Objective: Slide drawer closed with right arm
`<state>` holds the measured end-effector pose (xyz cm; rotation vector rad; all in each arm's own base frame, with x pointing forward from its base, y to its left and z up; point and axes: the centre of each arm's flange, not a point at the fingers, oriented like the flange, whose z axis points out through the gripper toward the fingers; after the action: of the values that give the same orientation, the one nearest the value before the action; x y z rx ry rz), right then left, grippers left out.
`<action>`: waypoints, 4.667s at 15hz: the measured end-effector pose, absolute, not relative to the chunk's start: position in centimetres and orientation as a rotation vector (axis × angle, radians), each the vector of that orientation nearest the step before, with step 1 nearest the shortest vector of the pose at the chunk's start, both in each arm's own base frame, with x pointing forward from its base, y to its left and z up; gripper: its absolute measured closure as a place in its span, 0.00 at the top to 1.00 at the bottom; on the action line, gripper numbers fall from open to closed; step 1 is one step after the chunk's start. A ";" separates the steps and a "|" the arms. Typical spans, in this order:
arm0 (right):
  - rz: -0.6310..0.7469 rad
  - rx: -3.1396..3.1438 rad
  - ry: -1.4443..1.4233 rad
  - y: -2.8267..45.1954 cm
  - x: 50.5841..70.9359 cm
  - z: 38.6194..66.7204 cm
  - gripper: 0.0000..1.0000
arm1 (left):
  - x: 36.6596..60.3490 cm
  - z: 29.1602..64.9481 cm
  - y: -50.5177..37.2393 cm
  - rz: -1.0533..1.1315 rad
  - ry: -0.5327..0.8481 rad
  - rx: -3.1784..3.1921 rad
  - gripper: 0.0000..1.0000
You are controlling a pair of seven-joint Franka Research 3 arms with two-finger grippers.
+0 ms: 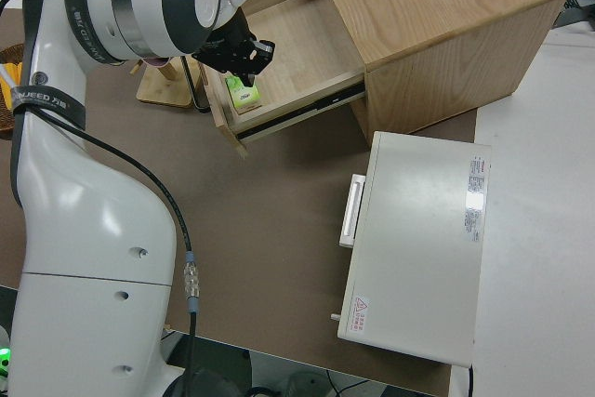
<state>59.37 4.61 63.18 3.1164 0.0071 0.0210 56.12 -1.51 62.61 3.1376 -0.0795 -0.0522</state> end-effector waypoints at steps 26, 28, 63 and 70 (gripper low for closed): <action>-0.005 2.931 -1.072 27.3 57.3 55.3 0.01 | 56.1 62.6 -1.5 -0.052 -0.079 3.138 1.00; -0.028 2.879 -1.177 27.5 57.9 52.9 0.01 | 56.1 62.6 -1.5 -0.052 -0.079 3.138 1.00; 0.171 2.818 -1.363 5.0 68.2 48.6 0.01 | 56.1 62.6 -1.5 -0.052 -0.079 3.138 1.00; 0.183 2.827 -1.348 1.1 69.1 48.6 0.01 | 56.1 62.6 -1.5 -0.052 -0.079 3.138 1.00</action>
<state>69.10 1.07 48.57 2.8268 -1.3481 0.1833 56.12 -1.51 62.61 3.1376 -0.0795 -0.0522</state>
